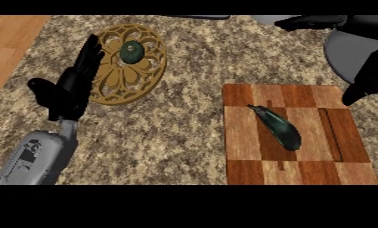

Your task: Pick the eggplant from the cutting board and place it in the pan

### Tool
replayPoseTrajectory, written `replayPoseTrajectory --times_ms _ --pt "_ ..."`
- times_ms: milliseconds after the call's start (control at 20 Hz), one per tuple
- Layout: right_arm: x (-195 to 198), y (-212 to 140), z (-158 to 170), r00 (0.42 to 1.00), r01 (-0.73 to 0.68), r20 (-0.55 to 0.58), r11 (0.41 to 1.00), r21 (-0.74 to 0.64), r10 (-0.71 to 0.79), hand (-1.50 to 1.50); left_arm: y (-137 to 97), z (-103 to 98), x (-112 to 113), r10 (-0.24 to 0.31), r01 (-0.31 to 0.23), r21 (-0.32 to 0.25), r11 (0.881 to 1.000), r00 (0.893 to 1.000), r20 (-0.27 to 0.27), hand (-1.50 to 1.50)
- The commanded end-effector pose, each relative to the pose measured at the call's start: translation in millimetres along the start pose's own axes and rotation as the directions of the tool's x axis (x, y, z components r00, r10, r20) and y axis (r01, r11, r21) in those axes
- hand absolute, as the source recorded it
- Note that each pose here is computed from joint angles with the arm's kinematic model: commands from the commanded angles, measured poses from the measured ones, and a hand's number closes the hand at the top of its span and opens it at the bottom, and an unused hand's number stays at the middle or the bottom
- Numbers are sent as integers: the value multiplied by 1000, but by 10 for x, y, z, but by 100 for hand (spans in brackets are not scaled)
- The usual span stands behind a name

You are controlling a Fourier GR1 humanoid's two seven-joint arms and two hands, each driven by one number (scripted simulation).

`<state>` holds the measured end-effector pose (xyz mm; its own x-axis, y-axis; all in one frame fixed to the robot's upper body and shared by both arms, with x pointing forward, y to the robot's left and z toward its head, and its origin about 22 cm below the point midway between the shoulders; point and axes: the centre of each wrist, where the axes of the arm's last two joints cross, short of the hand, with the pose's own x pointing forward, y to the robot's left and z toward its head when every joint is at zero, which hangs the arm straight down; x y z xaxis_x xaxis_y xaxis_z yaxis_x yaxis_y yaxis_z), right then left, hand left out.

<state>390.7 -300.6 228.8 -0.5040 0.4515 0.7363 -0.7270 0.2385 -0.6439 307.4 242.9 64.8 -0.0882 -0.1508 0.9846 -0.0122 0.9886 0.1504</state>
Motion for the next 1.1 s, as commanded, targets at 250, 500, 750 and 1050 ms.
replayPoseTrajectory --times_ms 250,500,750,1050 --pt "81 -117 -489 991 -65 123 983 173 44 -150 -1 143 -233 1 -1 7 1000 1000 -21 0" --pt "0 183 -779 986 -23 163 948 318 -30 -150 129 68 -149 -10 11 34 999 1000 -17 0" --pt "-42 246 -821 983 -31 178 940 339 -32 -150 143 43 -166 -6 8 59 998 1000 -28 0" --pt "-150 475 -905 995 -75 92 920 384 43 -150 193 126 -248 -20 23 78 997 999 -41 0"
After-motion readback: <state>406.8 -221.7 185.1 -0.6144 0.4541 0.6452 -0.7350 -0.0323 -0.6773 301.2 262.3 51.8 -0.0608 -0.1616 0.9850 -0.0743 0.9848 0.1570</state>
